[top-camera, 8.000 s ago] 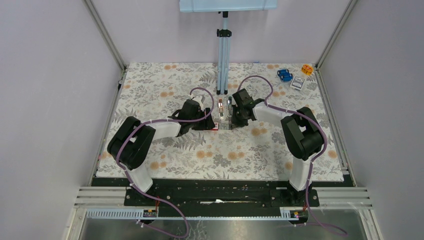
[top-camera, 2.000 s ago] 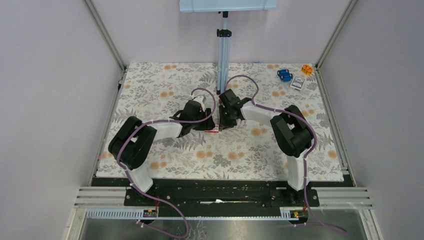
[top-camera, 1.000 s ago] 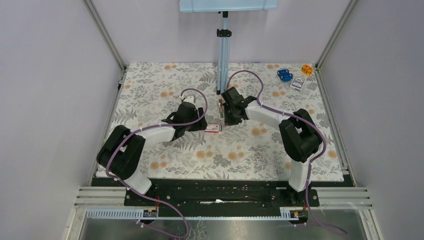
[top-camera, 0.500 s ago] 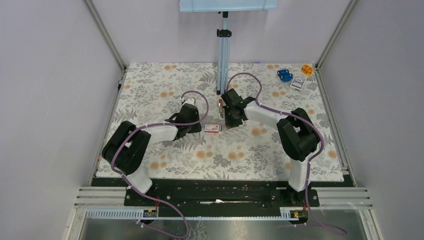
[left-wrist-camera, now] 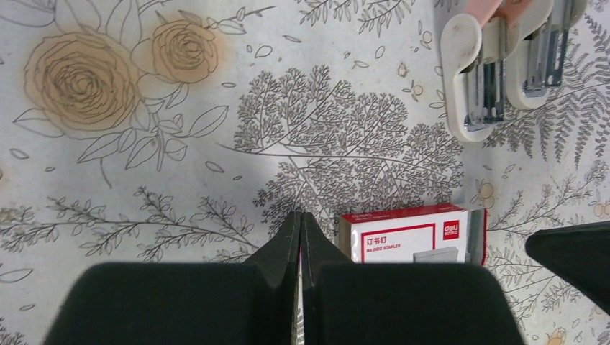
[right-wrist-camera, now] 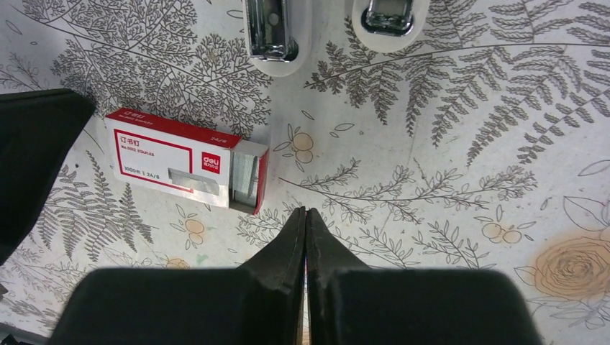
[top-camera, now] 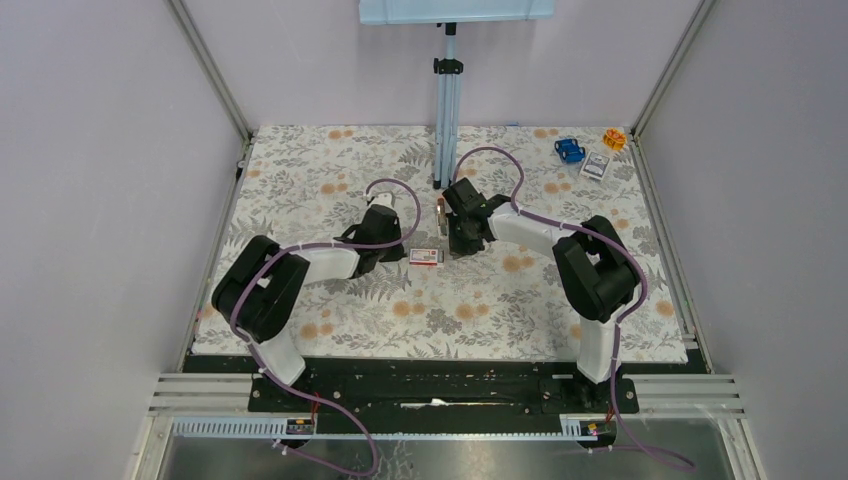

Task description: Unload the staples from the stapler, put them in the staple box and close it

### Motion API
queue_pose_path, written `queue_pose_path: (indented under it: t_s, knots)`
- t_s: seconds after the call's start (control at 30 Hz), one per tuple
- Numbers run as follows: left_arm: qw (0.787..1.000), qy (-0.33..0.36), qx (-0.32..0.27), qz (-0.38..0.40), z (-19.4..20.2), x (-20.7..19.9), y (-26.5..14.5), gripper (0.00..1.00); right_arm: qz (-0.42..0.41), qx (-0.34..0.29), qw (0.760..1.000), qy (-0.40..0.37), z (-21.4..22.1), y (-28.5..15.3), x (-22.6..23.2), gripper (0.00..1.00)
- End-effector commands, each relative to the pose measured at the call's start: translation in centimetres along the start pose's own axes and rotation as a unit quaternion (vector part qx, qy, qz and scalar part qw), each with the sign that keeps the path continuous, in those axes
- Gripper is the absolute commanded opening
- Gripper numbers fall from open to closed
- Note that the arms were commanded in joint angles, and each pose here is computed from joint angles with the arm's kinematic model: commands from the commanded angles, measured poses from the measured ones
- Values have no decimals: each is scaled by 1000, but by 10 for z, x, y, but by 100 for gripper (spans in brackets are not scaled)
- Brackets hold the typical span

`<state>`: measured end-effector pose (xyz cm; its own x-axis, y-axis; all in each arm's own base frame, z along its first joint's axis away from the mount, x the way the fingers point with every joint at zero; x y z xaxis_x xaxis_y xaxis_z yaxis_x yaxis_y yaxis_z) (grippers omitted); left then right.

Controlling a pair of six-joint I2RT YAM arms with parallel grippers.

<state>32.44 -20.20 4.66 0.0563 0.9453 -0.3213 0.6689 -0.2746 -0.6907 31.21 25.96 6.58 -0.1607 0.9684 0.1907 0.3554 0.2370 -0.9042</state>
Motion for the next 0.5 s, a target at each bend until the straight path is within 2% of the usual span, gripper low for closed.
queue_pose_path:
  t_s: [0.0, 0.47]
  knots:
    - [1000, 7, 18, 13, 7, -3, 8, 0, -12, 8, 1000, 7, 4, 6, 6, 1]
    - [999, 11, 42, 26, 27, -12, 15, 0, -48, 43, 998, 16, 13, 18, 18, 0]
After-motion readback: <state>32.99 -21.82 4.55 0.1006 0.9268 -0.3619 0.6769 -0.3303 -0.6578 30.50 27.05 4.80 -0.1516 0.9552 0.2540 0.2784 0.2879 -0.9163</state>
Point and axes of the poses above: each gripper's point midway between its finger pads, its own y axis out along the fingers, its own x axis along the line the jaws close on, z = x × y, the point moved 4 cm from there along -y, back along the fingers, and after that the axes turned 1 degree about -y, right-handed, at the moved point
